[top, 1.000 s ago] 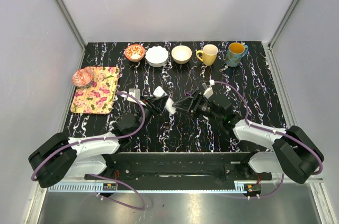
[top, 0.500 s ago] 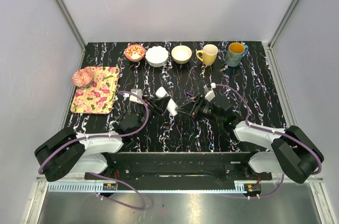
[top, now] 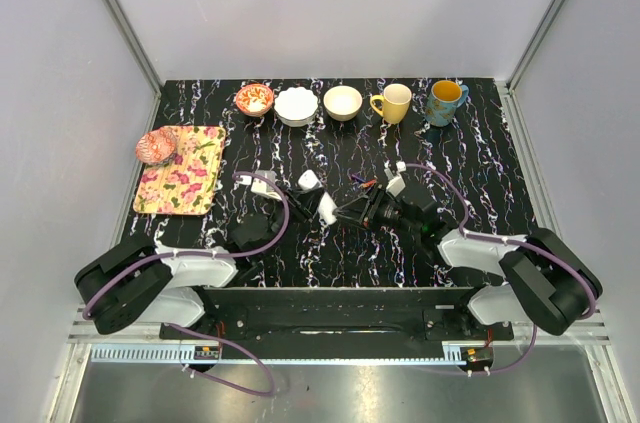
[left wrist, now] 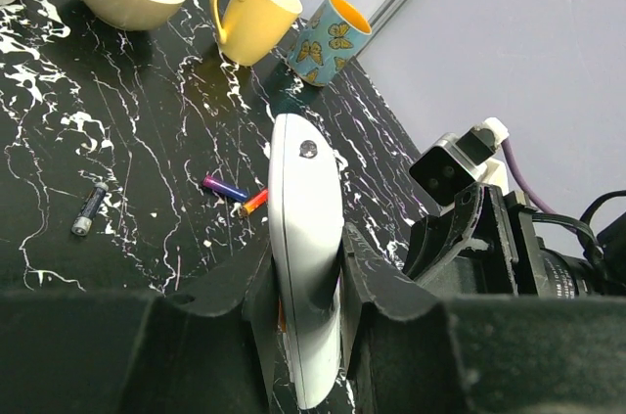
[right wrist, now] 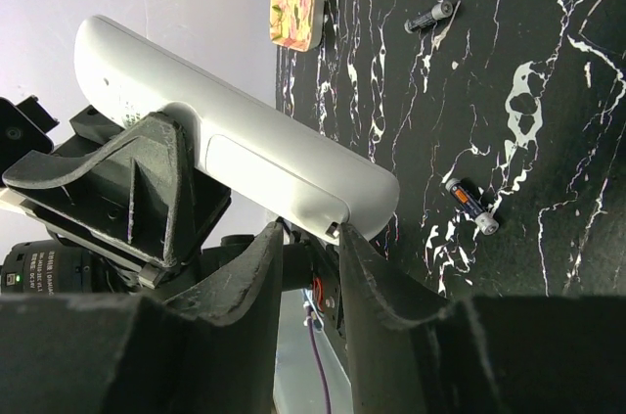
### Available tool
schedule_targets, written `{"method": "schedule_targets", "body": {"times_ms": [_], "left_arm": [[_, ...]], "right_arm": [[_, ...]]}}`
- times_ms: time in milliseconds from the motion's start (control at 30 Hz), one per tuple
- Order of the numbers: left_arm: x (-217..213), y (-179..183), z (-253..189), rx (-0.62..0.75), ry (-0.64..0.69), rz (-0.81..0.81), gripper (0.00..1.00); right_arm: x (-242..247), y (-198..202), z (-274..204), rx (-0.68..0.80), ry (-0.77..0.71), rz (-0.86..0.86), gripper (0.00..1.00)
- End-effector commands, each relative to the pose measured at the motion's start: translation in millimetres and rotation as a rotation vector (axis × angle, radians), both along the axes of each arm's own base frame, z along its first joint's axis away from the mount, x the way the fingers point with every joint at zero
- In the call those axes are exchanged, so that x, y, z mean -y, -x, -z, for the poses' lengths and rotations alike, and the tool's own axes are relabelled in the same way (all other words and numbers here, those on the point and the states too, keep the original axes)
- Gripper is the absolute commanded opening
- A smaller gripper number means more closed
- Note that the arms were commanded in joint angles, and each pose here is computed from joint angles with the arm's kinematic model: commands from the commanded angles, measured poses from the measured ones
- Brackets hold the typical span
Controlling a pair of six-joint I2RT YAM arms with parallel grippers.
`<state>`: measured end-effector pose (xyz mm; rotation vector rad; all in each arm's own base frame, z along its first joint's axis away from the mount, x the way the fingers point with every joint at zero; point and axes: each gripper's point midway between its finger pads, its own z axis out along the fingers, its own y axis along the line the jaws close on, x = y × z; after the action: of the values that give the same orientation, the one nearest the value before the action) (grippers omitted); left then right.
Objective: Load the batteries into the remote control
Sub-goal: Remove the battery cover from the remote control.
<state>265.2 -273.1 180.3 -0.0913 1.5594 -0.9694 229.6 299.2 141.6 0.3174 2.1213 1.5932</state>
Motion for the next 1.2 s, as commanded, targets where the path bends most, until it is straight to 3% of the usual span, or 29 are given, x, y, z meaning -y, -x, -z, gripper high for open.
{"method": "schedule_targets", "body": {"times_ms": [0,433,1167], "left_arm": [[6,6,-11,0.044,0.025,0.022,0.00],[4,3,-1,0.044,-0.058,-0.021,0.00],[8,8,-14,0.045,-0.005,0.004,0.00]], "right_arm": [[-6,-4,-25,0.077,-0.077,-0.027,0.35],[-8,-3,-48,0.112,-0.107,-0.047,0.42],[-4,0,-29,0.084,-0.060,-0.042,0.43]]}}
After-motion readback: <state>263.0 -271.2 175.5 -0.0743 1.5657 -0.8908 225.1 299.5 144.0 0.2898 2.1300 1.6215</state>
